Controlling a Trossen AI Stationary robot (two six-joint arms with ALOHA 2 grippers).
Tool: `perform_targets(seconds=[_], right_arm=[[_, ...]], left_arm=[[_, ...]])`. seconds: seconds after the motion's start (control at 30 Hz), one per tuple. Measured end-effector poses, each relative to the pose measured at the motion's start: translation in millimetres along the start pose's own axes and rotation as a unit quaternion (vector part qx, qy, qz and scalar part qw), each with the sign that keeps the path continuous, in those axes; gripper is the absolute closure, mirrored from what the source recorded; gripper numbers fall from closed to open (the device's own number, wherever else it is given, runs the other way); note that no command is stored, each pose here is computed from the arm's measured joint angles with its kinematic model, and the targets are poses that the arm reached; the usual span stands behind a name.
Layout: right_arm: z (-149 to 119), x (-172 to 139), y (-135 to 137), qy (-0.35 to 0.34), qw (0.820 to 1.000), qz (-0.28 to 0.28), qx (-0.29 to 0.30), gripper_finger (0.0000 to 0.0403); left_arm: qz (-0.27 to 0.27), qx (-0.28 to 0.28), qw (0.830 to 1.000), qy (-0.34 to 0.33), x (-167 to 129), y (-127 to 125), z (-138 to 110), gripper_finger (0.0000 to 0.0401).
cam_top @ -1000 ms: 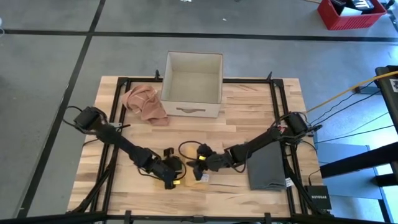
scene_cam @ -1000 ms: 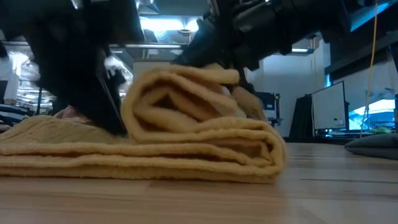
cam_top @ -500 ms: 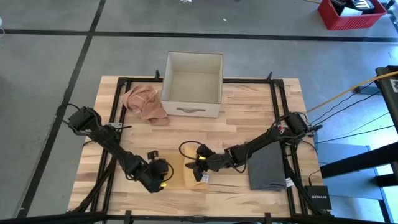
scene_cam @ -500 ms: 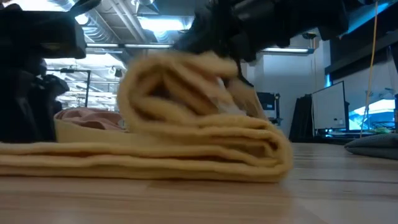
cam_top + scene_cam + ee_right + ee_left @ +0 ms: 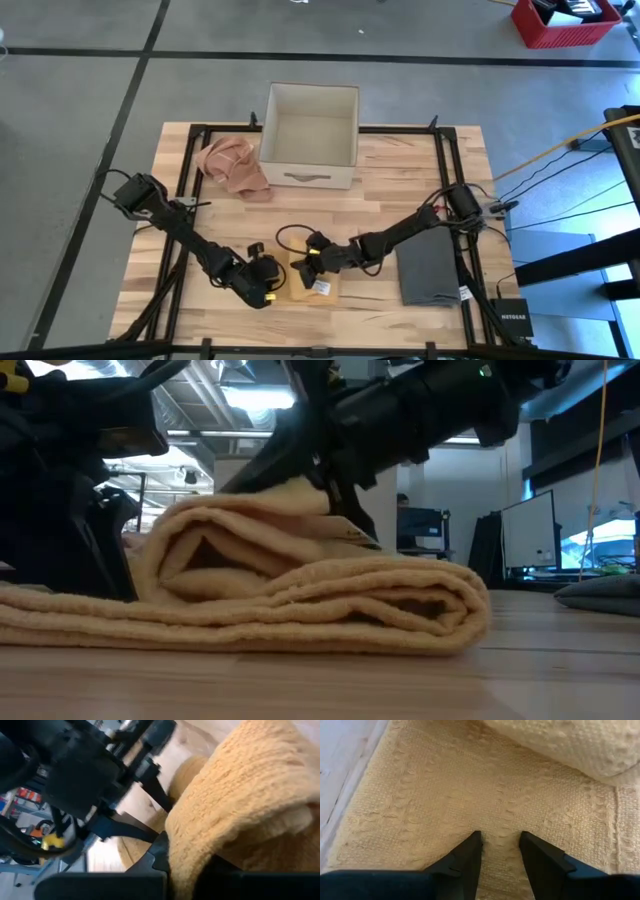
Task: Fold towel
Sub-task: Fold the yellow towel
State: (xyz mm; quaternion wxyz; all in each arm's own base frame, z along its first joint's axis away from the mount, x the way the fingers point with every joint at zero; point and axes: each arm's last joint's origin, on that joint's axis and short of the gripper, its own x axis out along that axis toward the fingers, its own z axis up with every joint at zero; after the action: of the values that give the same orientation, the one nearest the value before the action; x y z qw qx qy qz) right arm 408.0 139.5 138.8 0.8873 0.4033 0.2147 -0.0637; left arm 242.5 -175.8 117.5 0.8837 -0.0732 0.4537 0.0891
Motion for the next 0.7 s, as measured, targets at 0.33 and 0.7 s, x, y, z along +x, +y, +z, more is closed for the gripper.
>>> perform_targets(seconds=[0.33,0.7], right_arm=[[-1,0,0,0.013,1.0,0.01,0.01,0.0377],[0,-1,4,0.02,0.999,0.035,0.022,0.0276]], left_arm=[[-0.02,0.0,1.0,0.016,-13,0,6,0.027],[-0.041,-0.025,0.998,0.029,-60,7,29,0.027]])
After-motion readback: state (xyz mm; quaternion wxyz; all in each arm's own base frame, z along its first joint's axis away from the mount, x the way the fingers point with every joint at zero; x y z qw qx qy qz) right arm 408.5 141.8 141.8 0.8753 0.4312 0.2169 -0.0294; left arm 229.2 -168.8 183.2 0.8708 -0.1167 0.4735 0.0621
